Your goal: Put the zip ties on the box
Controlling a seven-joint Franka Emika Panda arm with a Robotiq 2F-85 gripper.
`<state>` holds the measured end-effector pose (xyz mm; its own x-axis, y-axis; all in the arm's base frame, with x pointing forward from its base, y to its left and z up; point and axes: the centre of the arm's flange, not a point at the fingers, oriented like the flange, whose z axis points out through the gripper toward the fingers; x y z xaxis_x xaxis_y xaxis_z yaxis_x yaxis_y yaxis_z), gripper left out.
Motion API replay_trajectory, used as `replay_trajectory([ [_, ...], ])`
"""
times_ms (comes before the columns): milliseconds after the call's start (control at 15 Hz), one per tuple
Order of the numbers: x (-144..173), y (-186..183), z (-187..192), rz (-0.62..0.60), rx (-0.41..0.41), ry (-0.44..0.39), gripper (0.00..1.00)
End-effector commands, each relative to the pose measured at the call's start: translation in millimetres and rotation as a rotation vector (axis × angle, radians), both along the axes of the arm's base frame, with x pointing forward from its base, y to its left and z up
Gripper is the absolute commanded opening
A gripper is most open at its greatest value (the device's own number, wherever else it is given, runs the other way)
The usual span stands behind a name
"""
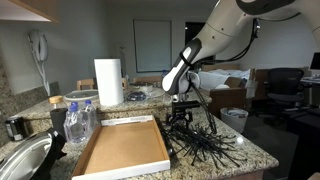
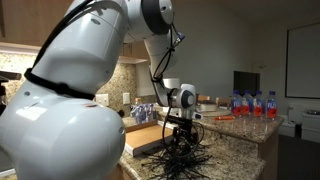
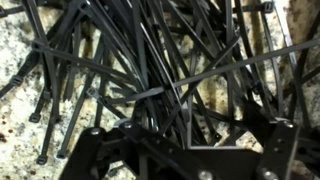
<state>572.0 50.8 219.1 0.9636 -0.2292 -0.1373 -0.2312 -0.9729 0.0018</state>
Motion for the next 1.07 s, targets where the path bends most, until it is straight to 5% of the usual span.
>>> replay_trajectory([
  [0,-26,-12,16,-0.026,0.020,-0.009,1.00],
  [400,-50,-18,11,-0.038,-0.010,0.006,1.00],
  [1000,-38,-18,-19,-0.032,-0.045,-0.053,1.00],
])
